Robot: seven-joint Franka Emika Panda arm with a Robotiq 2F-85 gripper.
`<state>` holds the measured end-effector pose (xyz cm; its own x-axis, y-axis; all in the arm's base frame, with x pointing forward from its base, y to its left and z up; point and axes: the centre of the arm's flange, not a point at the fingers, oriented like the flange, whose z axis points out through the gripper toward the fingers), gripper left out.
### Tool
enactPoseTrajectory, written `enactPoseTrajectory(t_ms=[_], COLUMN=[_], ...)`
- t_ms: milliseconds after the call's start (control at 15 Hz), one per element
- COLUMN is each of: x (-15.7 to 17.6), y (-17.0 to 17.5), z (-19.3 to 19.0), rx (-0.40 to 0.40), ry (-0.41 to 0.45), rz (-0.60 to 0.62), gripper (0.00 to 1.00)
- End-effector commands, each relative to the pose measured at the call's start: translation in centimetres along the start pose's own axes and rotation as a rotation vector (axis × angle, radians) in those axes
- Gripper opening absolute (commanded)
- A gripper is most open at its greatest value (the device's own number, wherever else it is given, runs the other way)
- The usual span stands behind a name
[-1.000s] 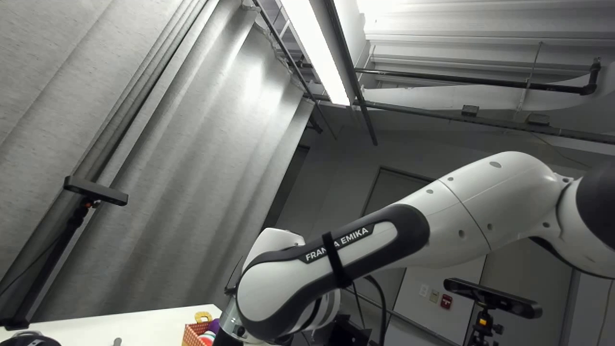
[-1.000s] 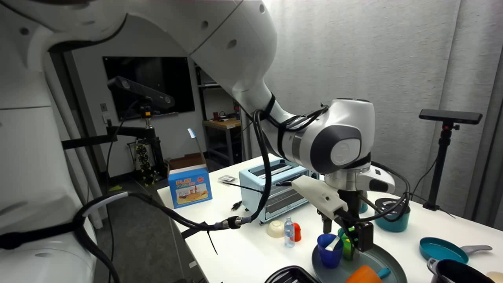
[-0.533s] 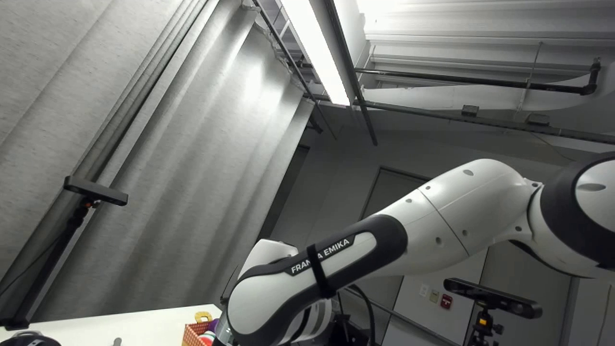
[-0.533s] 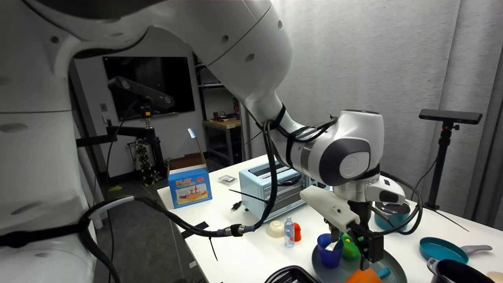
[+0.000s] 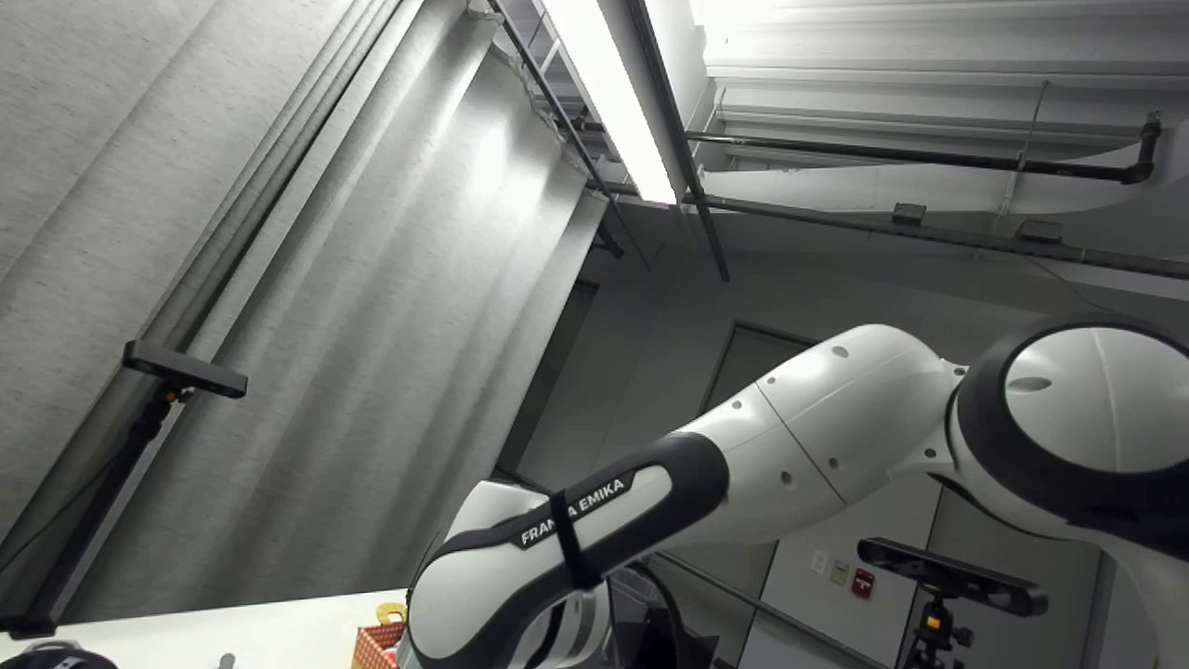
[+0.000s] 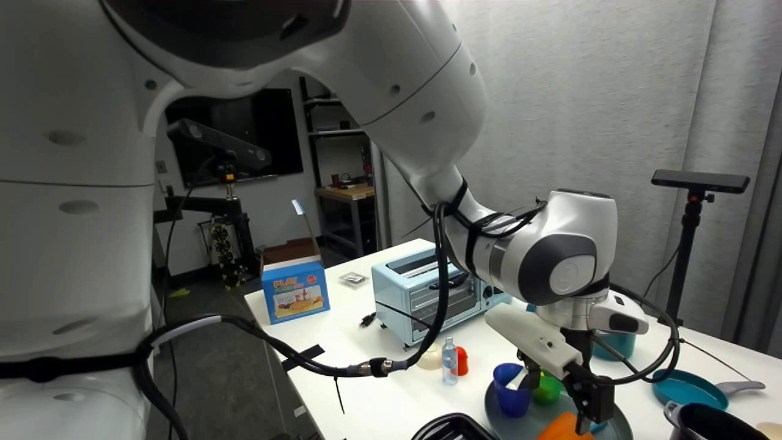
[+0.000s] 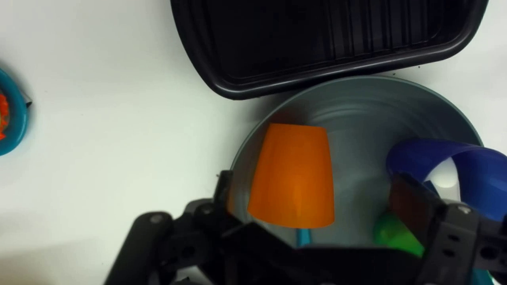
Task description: Move the orange cup upright on the plate
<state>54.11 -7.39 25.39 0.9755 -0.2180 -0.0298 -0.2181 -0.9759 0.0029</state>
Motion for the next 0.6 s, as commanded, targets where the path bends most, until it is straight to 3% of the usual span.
enactPoseTrajectory(t_ms=[0, 533], x=[2.6, 5.5], y=[0.4, 0.3], z=[1.3, 4.4], rx=[0.023, 0.030], ry=[0.011, -0.012], rz=[-0.013, -0.002], gripper=[1.00, 1.00])
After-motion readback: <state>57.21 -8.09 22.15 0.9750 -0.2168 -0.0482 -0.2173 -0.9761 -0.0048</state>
